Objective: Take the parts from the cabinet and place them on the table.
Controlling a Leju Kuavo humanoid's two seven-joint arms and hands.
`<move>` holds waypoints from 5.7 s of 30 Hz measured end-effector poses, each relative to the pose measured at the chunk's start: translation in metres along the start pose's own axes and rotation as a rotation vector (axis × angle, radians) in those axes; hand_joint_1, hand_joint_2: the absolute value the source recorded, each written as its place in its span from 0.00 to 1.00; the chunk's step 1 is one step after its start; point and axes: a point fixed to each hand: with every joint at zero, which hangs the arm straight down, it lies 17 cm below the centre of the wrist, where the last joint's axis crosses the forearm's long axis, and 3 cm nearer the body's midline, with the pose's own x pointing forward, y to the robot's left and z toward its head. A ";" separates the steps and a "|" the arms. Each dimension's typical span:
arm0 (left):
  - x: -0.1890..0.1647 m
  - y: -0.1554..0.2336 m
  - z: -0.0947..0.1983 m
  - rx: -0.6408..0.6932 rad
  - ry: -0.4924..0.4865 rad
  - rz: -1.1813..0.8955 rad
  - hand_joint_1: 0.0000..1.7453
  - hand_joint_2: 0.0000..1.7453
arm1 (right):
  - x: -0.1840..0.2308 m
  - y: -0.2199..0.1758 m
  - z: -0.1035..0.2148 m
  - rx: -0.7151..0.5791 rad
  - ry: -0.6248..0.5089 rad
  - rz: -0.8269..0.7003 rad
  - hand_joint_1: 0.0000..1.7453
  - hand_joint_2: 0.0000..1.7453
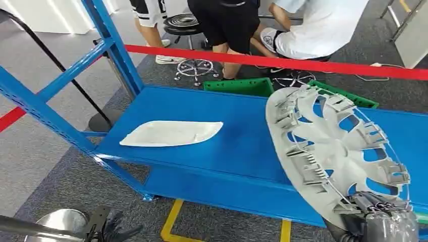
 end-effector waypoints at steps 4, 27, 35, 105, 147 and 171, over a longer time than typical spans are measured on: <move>0.000 0.000 0.000 0.002 -0.002 -0.013 0.00 1.00 | 0.004 -0.006 0.001 -0.033 0.002 -0.005 1.00 1.00; 0.003 -0.011 -0.003 -0.027 0.009 -0.106 0.00 1.00 | 0.020 -0.015 0.007 -0.065 0.017 -0.056 1.00 1.00; 0.003 -0.022 -0.003 -0.058 0.019 -0.153 0.00 1.00 | 0.023 -0.024 0.007 -0.084 0.018 -0.046 1.00 1.00; 0.043 -0.111 -0.008 -0.316 0.004 -0.468 0.00 1.00 | 0.030 -0.084 0.015 -0.155 0.229 0.069 1.00 1.00; 0.031 -0.108 -0.005 -0.297 0.009 -0.472 0.00 1.00 | 0.034 -0.089 0.011 -0.191 0.186 0.057 1.00 1.00; 0.031 -0.126 0.000 -0.281 0.004 -0.449 0.00 1.00 | 0.032 -0.094 0.011 -0.215 0.178 0.082 1.00 1.00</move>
